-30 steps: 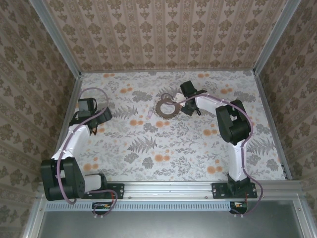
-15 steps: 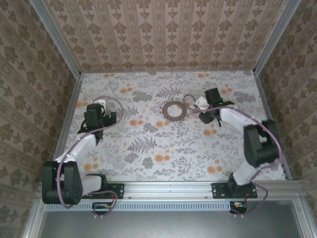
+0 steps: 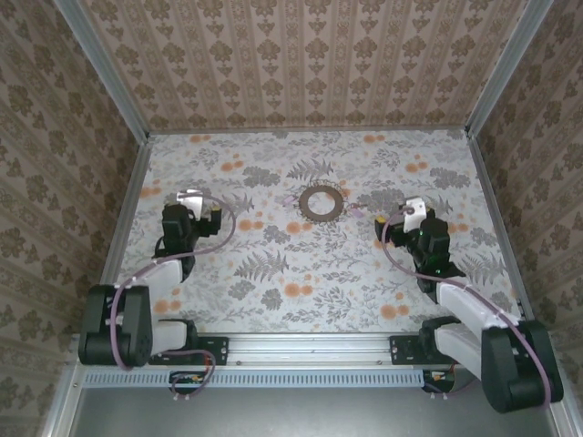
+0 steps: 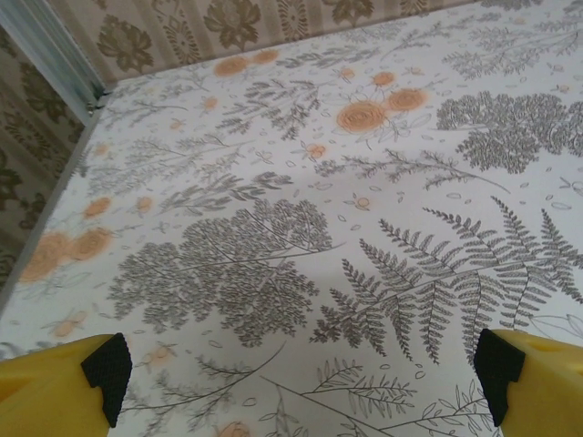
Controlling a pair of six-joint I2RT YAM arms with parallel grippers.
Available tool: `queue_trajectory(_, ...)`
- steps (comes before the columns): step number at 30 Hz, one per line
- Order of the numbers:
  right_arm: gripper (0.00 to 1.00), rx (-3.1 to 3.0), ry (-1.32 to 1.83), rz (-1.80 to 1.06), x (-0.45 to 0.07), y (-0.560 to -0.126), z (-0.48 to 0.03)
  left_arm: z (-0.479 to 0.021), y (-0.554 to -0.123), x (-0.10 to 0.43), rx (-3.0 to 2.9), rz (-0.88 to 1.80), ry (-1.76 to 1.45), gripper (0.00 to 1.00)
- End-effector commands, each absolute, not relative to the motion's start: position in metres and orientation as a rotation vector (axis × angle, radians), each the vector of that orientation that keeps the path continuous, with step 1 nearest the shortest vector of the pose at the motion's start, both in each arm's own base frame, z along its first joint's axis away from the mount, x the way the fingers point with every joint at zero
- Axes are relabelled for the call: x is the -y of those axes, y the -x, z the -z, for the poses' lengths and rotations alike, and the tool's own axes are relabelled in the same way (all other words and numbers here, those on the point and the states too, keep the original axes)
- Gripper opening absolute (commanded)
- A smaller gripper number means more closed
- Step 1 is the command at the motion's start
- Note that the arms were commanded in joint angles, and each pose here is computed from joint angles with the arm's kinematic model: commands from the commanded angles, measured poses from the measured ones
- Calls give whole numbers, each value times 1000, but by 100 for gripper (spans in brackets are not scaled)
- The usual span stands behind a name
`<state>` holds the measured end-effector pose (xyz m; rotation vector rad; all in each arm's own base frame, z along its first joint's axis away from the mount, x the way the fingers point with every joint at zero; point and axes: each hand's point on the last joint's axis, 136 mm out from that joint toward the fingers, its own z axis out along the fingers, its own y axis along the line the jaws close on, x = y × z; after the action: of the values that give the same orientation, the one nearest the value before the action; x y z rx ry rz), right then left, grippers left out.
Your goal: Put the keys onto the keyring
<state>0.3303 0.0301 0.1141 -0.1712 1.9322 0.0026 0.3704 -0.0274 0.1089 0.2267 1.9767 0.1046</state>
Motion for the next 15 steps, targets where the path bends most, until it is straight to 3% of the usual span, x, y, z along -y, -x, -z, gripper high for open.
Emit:
queue_trajectory(1,100,-1756,59,36,-14,-347,-140,-113,-386,29,-1870,-123,-227,100)
queue_trajectory(4,100,-1742,-14,11,-3,-364,-135,-102,-390,6,-1869,-137,-96,100)
queue_trajectory(7,100,-1781,-59,9,5,-377,-108,-95,-395,12,-1911,-92,-136,100)
queue_trajectory(15,100,-1900,-85,41,9,-400,-100,-94,-400,6,-1937,-59,-108,100)
